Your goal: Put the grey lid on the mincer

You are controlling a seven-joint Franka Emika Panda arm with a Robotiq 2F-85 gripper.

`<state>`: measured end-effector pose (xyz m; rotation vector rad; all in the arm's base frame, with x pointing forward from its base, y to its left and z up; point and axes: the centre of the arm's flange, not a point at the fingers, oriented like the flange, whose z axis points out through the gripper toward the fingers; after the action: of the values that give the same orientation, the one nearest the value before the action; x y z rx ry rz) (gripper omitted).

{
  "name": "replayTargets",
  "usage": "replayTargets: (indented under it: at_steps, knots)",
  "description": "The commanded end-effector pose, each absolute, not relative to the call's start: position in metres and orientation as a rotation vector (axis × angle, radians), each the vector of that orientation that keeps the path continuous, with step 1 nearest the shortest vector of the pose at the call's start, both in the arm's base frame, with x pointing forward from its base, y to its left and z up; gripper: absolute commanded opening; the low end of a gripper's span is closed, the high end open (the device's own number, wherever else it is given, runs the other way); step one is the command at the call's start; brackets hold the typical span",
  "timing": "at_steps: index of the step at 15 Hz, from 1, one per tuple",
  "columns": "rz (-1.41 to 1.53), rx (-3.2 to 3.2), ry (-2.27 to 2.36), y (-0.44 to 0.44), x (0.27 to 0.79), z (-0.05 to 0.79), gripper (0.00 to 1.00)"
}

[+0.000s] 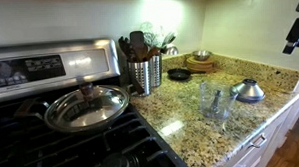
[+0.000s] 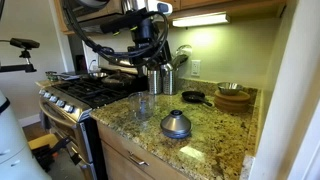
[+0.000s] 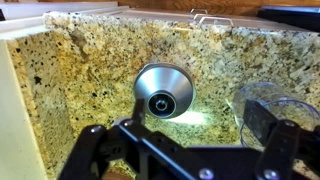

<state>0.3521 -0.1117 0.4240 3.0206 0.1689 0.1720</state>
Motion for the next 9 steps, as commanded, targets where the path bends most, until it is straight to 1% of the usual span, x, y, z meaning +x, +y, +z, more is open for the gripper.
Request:
replayTargets:
  at_steps: [1,9]
  knots:
    - [0.172,3.021,0.169,-0.1117,0.3521,0.424,1.0]
    - [0.175,3.006,0.158,-0.1109,0.3555,0.4214,1.0]
